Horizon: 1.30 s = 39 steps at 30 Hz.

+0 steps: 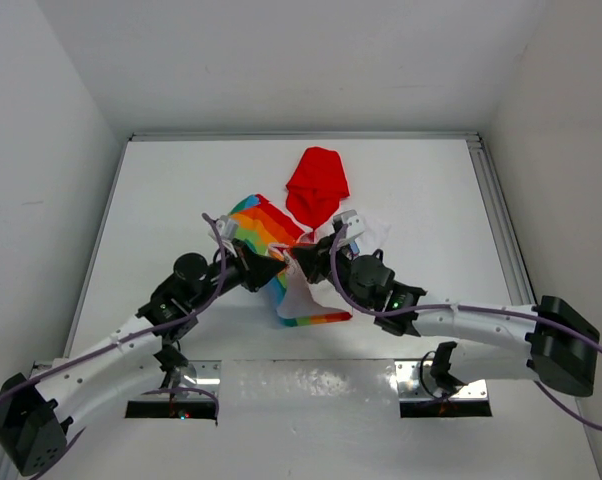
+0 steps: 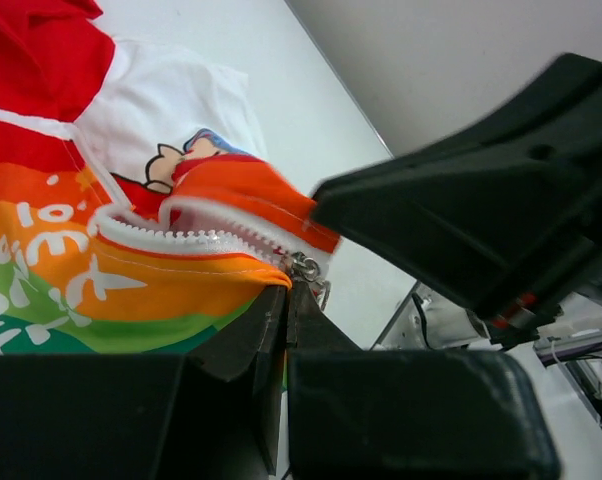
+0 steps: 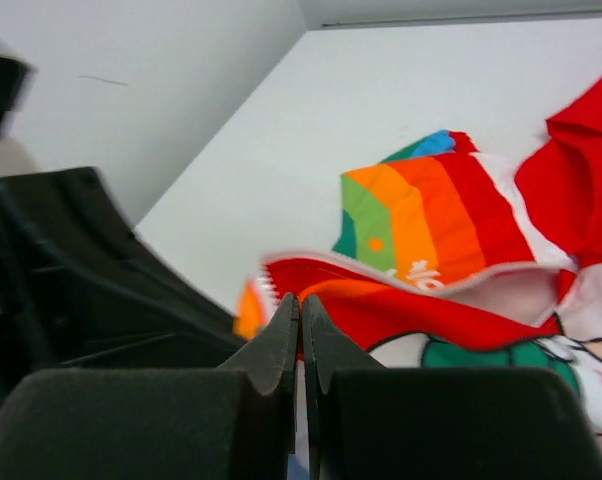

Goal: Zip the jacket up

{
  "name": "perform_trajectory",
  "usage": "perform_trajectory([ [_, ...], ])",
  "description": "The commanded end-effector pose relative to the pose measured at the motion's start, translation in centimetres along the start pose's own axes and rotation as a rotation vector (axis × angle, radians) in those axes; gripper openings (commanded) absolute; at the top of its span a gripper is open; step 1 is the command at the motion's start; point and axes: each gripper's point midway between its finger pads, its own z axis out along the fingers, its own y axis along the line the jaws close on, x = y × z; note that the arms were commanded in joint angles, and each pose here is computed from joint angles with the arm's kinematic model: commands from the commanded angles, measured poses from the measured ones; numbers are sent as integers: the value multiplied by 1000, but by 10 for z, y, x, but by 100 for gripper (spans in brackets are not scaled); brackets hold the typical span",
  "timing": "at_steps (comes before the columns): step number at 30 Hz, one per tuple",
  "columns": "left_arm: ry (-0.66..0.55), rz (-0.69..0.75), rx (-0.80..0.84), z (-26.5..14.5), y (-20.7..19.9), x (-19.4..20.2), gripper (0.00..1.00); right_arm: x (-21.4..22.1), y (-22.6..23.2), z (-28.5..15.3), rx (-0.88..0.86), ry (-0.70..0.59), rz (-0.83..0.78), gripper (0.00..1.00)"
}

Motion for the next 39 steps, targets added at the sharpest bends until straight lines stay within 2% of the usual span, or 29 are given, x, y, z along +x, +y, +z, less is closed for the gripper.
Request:
perform_trajectory([
  [1,-30,15,133,-10,-34,-16,0,-16,-8,10,24,-34,47,0],
  [7,-24,-11,150,-14,-34,-9,0,-14,-12,10,23,-26,61,0],
  [15,39,-58,83,-11,-9,21,0,-23,5,4,-32,18,102,0],
  [19,54,-63,84,-8,-8,24,0,-21,3,11,8,58,82,0],
  [22,47,-64,87,-7,-9,21,0,-11,2,8,14,113,68,0],
  [25,60,-50,74,-6,-11,17,0,-2,5,-12,-41,168,62,0],
  [30,87,-66,59,-4,-7,23,0,29,3,-45,-67,353,60,0],
  [33,121,-79,51,-2,-6,30,0,49,12,-62,-148,415,120,0],
  [35,112,-98,54,-2,-6,28,0,58,11,-67,-150,438,159,7],
  [36,111,-105,57,-1,-8,27,0,66,10,-69,-150,446,196,13],
  [37,122,-117,63,-1,-10,28,0,69,13,-70,-166,452,219,24],
  [39,127,-127,72,0,-14,26,0,79,16,-74,-193,465,282,32],
])
